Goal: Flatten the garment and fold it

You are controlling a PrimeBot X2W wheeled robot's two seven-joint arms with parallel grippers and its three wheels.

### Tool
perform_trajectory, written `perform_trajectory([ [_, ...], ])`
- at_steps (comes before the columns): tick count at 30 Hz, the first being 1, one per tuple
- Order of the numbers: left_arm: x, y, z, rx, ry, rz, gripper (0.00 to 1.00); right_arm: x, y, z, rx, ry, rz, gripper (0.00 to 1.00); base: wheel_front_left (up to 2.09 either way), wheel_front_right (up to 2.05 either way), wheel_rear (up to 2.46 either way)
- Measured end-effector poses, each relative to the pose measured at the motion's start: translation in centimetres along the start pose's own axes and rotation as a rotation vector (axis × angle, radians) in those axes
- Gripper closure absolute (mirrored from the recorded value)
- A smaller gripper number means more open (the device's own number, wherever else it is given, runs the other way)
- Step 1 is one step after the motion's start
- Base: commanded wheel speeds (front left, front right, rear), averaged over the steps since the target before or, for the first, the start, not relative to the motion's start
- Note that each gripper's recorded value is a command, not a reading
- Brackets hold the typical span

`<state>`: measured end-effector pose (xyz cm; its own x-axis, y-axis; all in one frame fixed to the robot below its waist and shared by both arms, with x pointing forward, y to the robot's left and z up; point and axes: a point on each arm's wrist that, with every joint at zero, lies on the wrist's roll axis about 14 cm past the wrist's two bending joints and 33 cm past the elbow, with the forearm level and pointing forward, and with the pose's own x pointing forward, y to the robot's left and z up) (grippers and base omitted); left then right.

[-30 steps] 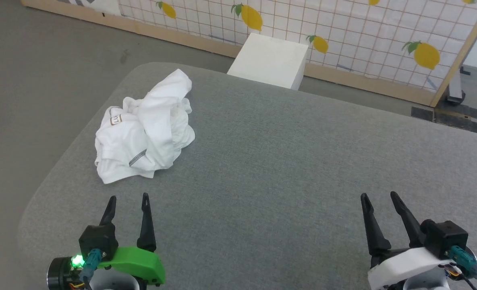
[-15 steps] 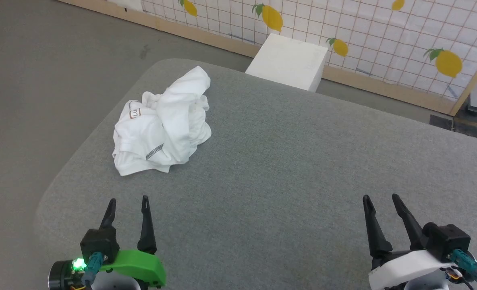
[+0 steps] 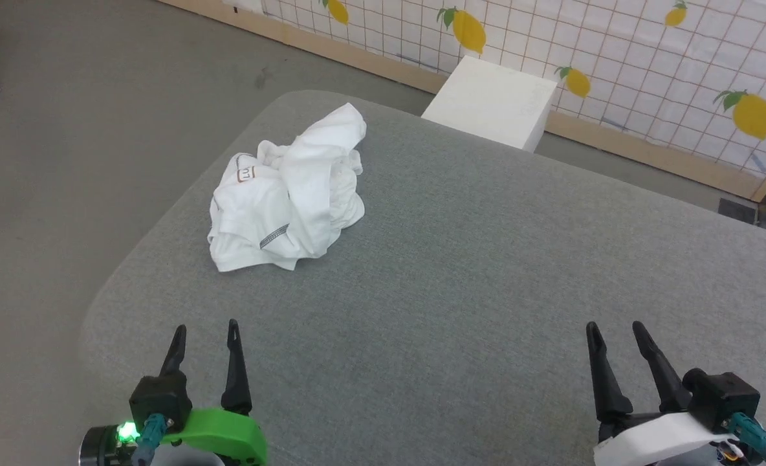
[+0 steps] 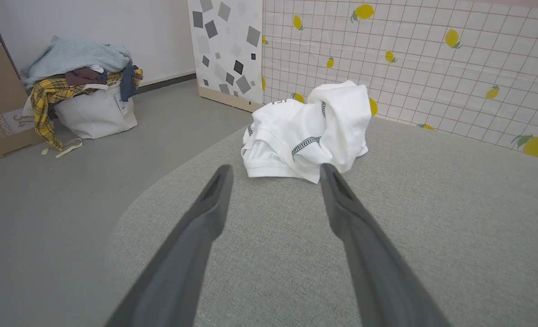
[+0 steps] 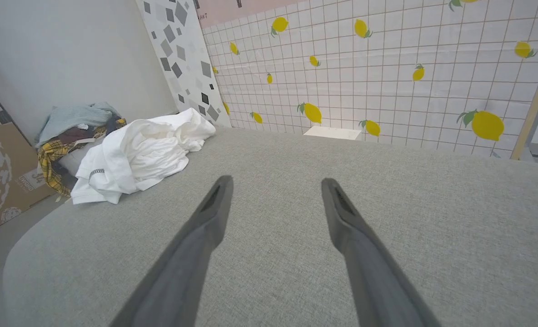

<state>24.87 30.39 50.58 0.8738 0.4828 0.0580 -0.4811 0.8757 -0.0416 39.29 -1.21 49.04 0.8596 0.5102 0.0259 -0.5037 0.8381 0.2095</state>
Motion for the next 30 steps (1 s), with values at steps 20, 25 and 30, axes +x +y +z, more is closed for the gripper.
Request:
perform_trajectory([
  [20,-1.1,1.6,-0.5,-0.004,0.005,0.059,0.00,0.7,1.2,-0.8,0.009,0.008,0.039,0.00,0.00,0.00,0.00],
  [25,-1.0,1.4,-0.7,-0.005,0.012,0.045,0.00,0.6,1.0,-0.9,0.004,0.011,0.036,0.00,0.00,0.00,0.00],
  [30,1.7,0.8,0.3,0.012,-0.016,-0.016,0.00,0.7,0.9,-1.5,-0.027,0.027,0.040,0.00,0.00,0.00,0.00],
])
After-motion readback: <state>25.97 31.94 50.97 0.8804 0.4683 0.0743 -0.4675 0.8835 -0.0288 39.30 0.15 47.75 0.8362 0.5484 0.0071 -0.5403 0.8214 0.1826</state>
